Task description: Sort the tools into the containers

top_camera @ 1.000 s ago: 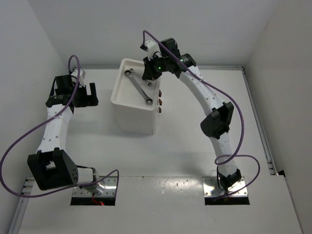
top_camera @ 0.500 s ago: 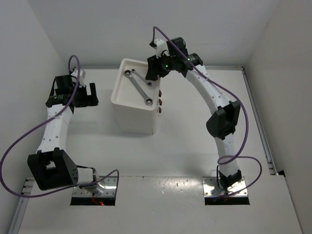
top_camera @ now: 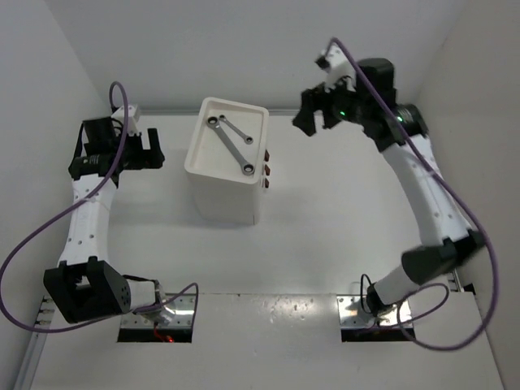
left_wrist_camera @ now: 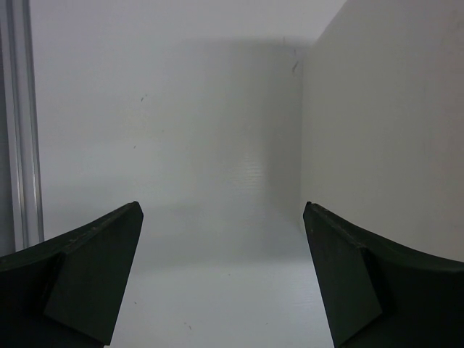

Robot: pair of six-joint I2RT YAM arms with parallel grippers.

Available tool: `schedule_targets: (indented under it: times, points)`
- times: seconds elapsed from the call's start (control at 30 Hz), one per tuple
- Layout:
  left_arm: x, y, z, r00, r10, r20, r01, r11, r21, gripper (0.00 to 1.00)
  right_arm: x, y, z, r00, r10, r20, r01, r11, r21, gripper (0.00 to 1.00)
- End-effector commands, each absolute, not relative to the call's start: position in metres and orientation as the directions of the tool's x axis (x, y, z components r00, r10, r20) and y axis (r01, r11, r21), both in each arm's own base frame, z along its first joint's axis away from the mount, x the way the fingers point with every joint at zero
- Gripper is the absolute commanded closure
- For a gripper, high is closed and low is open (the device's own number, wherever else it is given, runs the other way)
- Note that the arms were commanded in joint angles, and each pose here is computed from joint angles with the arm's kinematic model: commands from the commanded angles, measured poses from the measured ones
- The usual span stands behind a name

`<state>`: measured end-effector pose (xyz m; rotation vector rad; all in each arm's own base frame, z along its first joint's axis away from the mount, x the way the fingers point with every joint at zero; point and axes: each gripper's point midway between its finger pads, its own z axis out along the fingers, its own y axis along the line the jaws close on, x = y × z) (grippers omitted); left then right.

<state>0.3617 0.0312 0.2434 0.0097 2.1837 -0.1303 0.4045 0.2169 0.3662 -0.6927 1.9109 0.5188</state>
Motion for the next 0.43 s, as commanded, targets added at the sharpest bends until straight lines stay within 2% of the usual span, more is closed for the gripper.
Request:
schedule_targets:
  times: [0.0, 0.03, 0.07, 0.1, 0.2, 0.4]
  points:
    - [0.359, 0.023, 0.259, -0.541, -0.005, -0.841, 0.1, 0.992, -0.071, 0.0, 0.385, 0.141, 0.325, -0.403, -0.251, -0.88, -0.512, 0.859, -0.01, 0.13]
    - [0.356, 0.025, 0.254, -0.548, 0.003, -0.836, 0.097, 0.993, -0.061, 0.0, 0.377, 0.129, 0.313, -0.422, -0.248, -0.872, -0.487, 0.873, -0.013, 0.11]
    - [0.355, 0.025, 0.249, -0.556, 0.011, -0.831, 0.102, 0.993, -0.055, 0.0, 0.365, 0.108, 0.267, -0.514, -0.235, -0.825, -0.441, 0.897, 0.018, 0.1]
    - [0.354, 0.025, 0.249, -0.549, 0.022, -0.836, 0.108, 0.993, -0.045, 0.0, 0.358, 0.098, 0.256, -0.527, -0.211, -0.823, -0.411, 0.911, 0.03, 0.08]
    - [0.346, 0.029, 0.237, -0.561, 0.058, -0.826, 0.11, 0.994, -0.005, 0.0, 0.311, 0.061, 0.175, -0.646, -0.181, -0.741, -0.318, 0.947, 0.045, 0.06]
    - [0.335, 0.031, 0.201, -0.619, 0.095, -0.78, 0.131, 0.991, 0.017, 0.0, 0.286, 0.027, 0.16, -0.645, -0.084, -0.76, -0.205, 0.976, 0.066, 0.05]
